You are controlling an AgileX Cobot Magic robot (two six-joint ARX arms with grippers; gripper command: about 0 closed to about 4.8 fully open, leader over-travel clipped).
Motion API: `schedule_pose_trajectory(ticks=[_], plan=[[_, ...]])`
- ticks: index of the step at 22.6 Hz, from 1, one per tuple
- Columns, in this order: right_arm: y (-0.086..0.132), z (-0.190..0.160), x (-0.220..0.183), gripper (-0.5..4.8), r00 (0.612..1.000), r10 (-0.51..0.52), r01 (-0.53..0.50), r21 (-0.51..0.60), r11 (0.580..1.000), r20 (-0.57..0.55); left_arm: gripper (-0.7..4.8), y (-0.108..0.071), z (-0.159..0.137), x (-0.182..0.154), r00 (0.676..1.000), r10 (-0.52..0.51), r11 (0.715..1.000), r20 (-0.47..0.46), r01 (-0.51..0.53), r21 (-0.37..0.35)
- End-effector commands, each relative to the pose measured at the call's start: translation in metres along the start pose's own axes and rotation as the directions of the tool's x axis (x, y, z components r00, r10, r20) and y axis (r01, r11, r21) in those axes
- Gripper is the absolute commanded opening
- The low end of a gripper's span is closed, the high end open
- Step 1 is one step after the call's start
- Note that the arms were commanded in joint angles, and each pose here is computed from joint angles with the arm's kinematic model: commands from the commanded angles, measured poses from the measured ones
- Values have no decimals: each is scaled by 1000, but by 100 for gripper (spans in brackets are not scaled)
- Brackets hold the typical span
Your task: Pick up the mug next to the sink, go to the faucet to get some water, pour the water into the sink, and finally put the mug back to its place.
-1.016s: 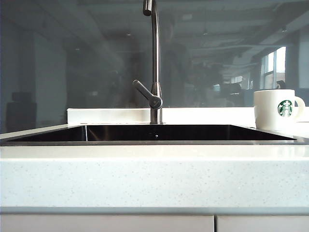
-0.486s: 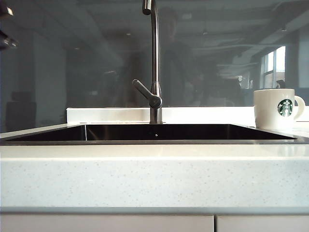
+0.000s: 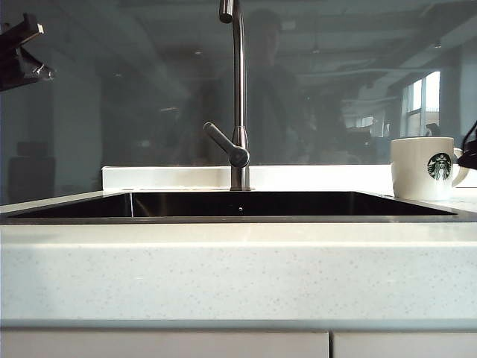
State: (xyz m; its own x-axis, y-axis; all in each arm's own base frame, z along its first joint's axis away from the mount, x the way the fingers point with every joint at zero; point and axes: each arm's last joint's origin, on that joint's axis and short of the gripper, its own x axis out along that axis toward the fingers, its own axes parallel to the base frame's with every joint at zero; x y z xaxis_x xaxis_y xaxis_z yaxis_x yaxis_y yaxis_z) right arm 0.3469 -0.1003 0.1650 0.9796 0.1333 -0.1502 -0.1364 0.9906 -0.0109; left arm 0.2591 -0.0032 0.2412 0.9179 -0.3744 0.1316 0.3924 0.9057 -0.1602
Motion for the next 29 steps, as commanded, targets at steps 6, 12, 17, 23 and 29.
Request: schedule_pose_trajectory(ticks=[6, 12, 17, 23, 29], plan=[[-2, 12, 27, 237, 997, -36, 39, -38, 998, 72, -4, -1, 4, 1, 1000, -22, 1000, 18, 22, 13], [-4, 16, 29, 38, 996, -41, 44, -43, 998, 84, -4, -1, 3, 1, 1000, -21, 1000, 16, 21, 13], [-3, 18, 30, -6, 995, -37, 41, -46, 998, 89, -4, -1, 2, 1, 1000, -18, 1000, 0, 18, 5], [-2, 18, 30, -6, 995, -39, 43, -45, 998, 89, -4, 0, -2, 1, 999, -11, 1000, -37, 11, -12], [-2, 19, 30, -6, 994, -39, 45, -51, 998, 104, -4, -3, -3, 2, 999, -36, 999, -40, 36, -13]])
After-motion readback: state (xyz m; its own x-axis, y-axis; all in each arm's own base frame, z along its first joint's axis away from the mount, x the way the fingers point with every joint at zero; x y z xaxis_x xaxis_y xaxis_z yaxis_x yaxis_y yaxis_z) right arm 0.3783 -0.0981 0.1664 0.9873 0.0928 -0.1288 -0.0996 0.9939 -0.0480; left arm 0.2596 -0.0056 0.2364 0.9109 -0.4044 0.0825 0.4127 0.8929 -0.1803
